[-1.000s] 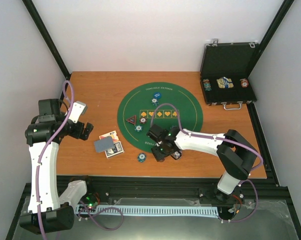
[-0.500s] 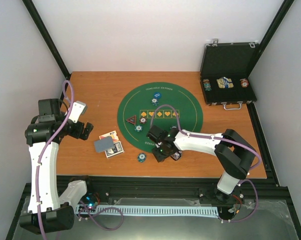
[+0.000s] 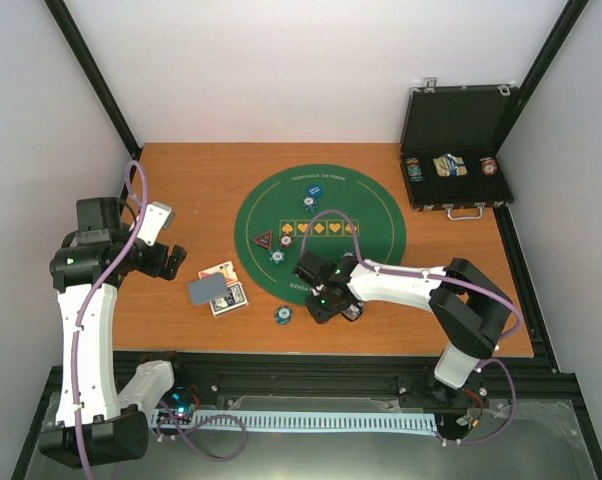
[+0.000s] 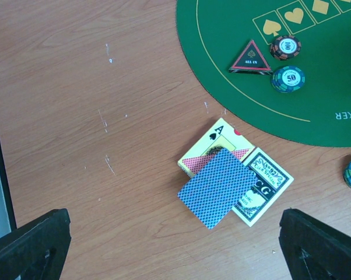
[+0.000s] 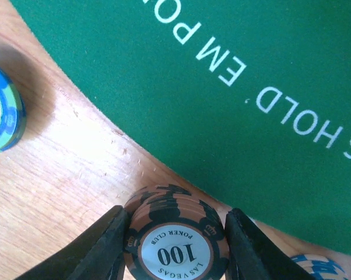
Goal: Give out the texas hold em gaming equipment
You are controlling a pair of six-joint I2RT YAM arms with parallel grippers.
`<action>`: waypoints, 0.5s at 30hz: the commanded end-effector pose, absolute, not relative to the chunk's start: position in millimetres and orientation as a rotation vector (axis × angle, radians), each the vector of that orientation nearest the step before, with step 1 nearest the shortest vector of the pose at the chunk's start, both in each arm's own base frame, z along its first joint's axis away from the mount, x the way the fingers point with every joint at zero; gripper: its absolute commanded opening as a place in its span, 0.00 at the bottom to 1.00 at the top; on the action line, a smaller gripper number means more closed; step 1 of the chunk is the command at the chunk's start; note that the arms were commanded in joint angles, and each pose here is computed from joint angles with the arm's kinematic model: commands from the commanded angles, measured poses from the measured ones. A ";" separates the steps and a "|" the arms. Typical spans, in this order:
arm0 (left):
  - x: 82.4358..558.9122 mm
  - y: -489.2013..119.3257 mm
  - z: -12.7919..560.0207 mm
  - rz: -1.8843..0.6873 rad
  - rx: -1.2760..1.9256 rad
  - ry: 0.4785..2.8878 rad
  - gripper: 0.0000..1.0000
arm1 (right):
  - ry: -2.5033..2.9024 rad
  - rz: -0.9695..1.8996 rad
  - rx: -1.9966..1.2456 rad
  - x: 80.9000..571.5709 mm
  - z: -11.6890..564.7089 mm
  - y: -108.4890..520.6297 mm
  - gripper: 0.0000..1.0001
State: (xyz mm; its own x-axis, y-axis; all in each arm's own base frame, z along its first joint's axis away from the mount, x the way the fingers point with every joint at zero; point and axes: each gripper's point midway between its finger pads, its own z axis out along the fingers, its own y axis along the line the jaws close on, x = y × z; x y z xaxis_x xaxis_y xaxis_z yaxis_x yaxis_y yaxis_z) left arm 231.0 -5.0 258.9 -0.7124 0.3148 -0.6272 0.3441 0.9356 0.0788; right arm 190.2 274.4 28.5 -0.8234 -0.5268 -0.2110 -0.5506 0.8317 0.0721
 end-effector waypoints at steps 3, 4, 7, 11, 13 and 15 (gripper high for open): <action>233.0 -2.0 267.9 -0.035 0.448 2.384 1.00 | 2.797 0.192 -0.841 191.4 47.1 278.8 0.37; 233.0 -2.4 267.8 -0.036 0.451 2.384 1.00 | 2.794 0.194 -0.844 191.4 49.3 279.5 0.37; 233.1 -2.7 268.4 -0.037 0.452 2.382 1.00 | 2.785 0.200 -0.846 191.7 55.7 281.4 0.37; 233.5 -2.5 269.3 -0.038 0.451 2.381 1.00 | 2.774 0.218 -0.850 191.8 63.3 285.7 0.37; 233.7 -2.8 269.6 -0.039 0.452 2.381 1.00 | 2.762 0.211 -0.848 194.6 67.7 286.3 0.36; 233.4 -3.1 270.2 -0.040 0.454 2.379 1.00 | 2.735 0.192 -0.850 201.6 75.8 288.9 0.37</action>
State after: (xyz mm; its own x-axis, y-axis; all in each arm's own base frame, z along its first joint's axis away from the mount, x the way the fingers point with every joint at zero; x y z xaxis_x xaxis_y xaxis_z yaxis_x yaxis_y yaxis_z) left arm 231.4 -4.4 259.1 -0.7120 0.3152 -0.6275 0.3425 0.9360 0.0816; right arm 191.8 280.0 49.4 -0.8143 -0.5344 -0.2266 -0.5600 0.8260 0.0644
